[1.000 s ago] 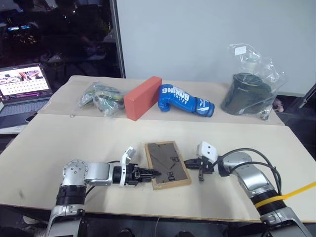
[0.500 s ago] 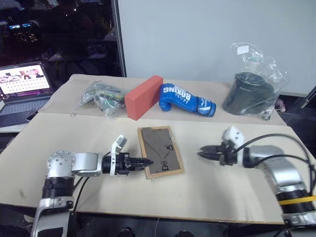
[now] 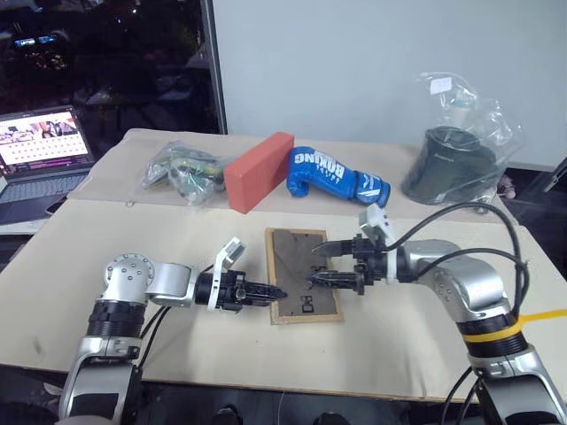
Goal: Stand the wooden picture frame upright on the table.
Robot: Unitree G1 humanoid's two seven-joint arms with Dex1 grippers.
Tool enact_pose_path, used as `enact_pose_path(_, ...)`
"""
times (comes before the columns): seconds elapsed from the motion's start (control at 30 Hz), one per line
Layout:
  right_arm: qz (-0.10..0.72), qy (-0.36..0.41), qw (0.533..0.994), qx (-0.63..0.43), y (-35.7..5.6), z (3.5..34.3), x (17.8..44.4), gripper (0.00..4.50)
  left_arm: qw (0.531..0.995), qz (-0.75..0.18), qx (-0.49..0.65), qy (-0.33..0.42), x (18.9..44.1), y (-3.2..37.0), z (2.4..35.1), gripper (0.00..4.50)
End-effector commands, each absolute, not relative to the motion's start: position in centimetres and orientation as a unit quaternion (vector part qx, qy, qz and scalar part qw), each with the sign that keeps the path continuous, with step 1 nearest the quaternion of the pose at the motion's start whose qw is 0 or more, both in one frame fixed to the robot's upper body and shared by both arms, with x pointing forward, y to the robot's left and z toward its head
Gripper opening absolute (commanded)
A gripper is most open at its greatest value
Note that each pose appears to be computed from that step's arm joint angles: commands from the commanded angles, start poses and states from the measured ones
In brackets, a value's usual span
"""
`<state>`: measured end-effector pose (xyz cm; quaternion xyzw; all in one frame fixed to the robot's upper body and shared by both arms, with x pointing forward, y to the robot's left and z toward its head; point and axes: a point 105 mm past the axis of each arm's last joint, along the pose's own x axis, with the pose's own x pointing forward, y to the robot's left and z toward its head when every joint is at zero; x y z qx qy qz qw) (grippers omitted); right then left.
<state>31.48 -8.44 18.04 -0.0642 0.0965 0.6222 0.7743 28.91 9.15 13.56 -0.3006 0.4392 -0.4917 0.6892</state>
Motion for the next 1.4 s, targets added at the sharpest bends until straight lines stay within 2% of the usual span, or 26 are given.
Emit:
enact_pose_path(0.03, 0.647, 0.088, 0.752, -0.090, -7.6, 18.7, 30.8, 4.46, 0.684, -0.525, -0.299, 0.408, 29.1, 8.8, 15.7, 1.06)
enact_pose_path(0.17, 0.694, 0.081, 0.707, -0.113, -6.6, 18.8, 28.5, 4.46, 0.691, -0.505, -0.298, 0.423, 29.3, 9.3, 14.6, 1.06)
enact_pose_path(0.37, 0.705, 0.064, 0.695, -0.128, -6.8, 19.7, 27.6, 4.46, 0.686, -0.501, -0.310, 0.427, 29.6, 9.8, 14.2, 1.06)
enact_pose_path(0.47, 0.680, 0.068, 0.714, -0.154, -7.9, 19.3, 28.4, 4.46, 0.679, -0.507, -0.316, 0.427, 29.6, 9.9, 14.4, 1.06)
enact_pose_path(0.57, 0.631, 0.068, 0.753, -0.172, -9.3, 19.0, 30.1, 4.46, 0.663, -0.529, -0.319, 0.422, 29.0, 10.1, 15.0, 1.06)
enact_pose_path(0.77, 0.559, 0.051, 0.803, -0.198, -14.2, 20.0, 31.7, 4.46, 0.658, -0.522, -0.327, 0.432, 29.1, 11.5, 14.9, 1.06)
enact_pose_path(0.87, 0.513, 0.030, 0.827, -0.229, -17.5, 20.9, 32.5, 4.46, 0.647, -0.519, -0.340, 0.442, 29.2, 12.3, 15.0, 1.06)
enact_pose_path(0.97, 0.432, -0.053, 0.850, -0.297, -18.8, 21.7, 34.5, 4.46, 0.606, -0.545, -0.386, 0.431, 29.1, 12.5, 16.3, 1.06)
enact_pose_path(1.03, 0.399, -0.087, 0.830, -0.380, -18.6, 20.8, 35.1, 4.46, 0.596, -0.550, -0.394, 0.432, 29.1, 12.4, 16.3, 1.06)
enact_pose_path(1.1, 0.367, -0.146, 0.778, -0.489, -17.4, 19.8, 35.1, 4.46, 0.583, -0.553, -0.405, 0.435, 29.2, 12.2, 16.2, 1.06)
enact_pose_path(1.2, 0.338, -0.229, 0.710, -0.574, -15.3, 18.9, 34.7, 4.46, 0.561, -0.567, -0.423, 0.431, 29.3, 11.8, 16.6, 1.06)
enact_pose_path(1.33, 0.317, -0.300, 0.672, -0.598, -13.3, 18.9, 34.2, 4.46, 0.549, -0.575, -0.416, 0.442, 29.0, 11.3, 16.6, 1.06)
enact_pose_path(1.4, 0.291, -0.359, 0.650, -0.604, -11.7, 20.1, 33.8, 4.46, 0.542, -0.578, -0.413, 0.449, 28.9, 11.0, 16.4, 1.06)
